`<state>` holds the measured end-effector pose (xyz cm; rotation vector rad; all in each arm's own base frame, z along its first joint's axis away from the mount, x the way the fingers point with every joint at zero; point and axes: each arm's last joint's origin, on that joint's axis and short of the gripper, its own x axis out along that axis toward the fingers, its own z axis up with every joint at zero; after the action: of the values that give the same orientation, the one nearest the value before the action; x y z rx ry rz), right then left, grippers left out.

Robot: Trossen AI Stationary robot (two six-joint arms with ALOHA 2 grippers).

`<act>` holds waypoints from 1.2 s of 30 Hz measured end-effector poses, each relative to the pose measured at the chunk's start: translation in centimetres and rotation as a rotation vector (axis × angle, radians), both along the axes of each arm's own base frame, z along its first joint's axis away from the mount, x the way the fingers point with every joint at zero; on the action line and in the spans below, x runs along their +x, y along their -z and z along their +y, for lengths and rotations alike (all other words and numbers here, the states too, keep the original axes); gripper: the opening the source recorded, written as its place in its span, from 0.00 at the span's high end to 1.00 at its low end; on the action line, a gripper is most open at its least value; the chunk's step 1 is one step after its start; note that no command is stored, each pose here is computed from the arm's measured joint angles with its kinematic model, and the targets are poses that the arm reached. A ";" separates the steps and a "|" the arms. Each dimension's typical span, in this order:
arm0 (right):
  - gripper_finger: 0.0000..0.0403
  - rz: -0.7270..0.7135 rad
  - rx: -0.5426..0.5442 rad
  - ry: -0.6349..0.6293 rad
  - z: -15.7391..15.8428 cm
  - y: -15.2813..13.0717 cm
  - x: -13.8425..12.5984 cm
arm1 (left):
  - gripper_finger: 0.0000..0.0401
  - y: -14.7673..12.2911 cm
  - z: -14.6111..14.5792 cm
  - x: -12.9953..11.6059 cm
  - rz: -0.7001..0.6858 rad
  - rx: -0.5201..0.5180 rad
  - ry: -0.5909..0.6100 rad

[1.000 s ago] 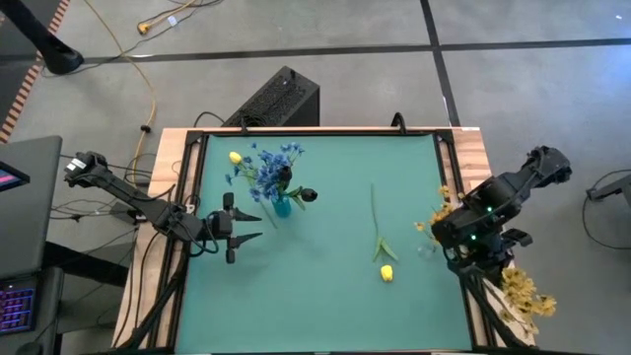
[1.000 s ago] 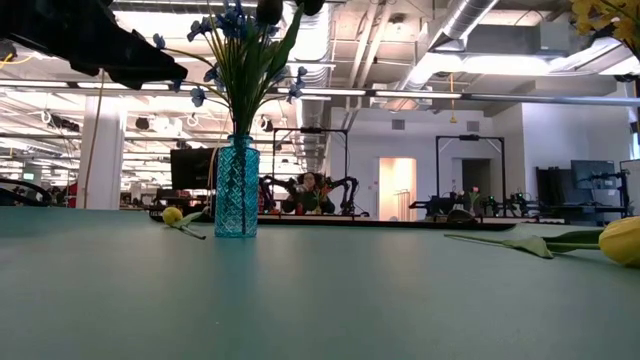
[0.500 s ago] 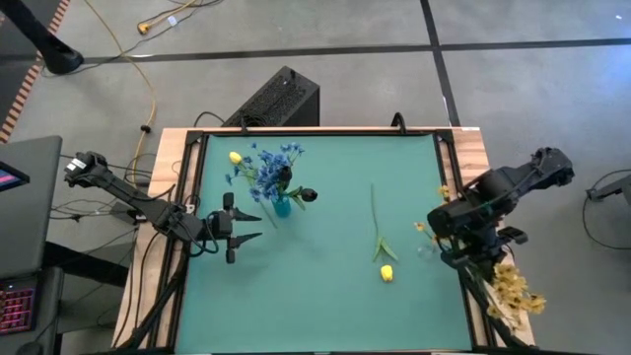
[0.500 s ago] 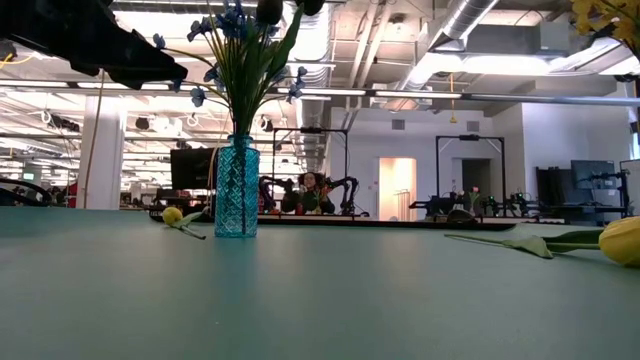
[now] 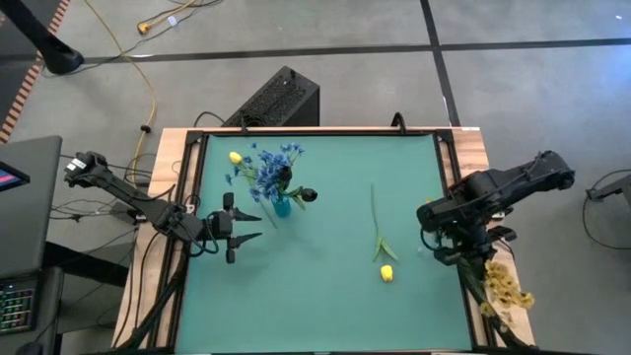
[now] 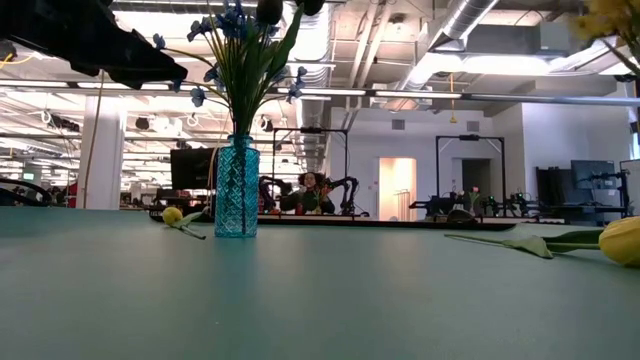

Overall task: Sort flowers into vase by color
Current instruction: Put the yellow flowers into the transparent vase

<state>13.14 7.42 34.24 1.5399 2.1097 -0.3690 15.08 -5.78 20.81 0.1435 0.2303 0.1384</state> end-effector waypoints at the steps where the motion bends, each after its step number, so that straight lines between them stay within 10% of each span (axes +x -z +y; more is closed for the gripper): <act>1: 0.93 -0.005 0.001 0.005 -0.1 0.0 0.1 | 0.57 0.0 0.0 0.0 0.000 0.001 0.000; 36: 0.94 -0.105 0.034 -0.025 0.5 -3.3 -0.5 | 0.57 0.0 0.0 0.0 0.006 0.011 0.002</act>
<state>12.64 7.88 37.50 1.5161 2.0618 -0.2389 15.06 -5.78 20.76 0.1552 0.2356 0.1375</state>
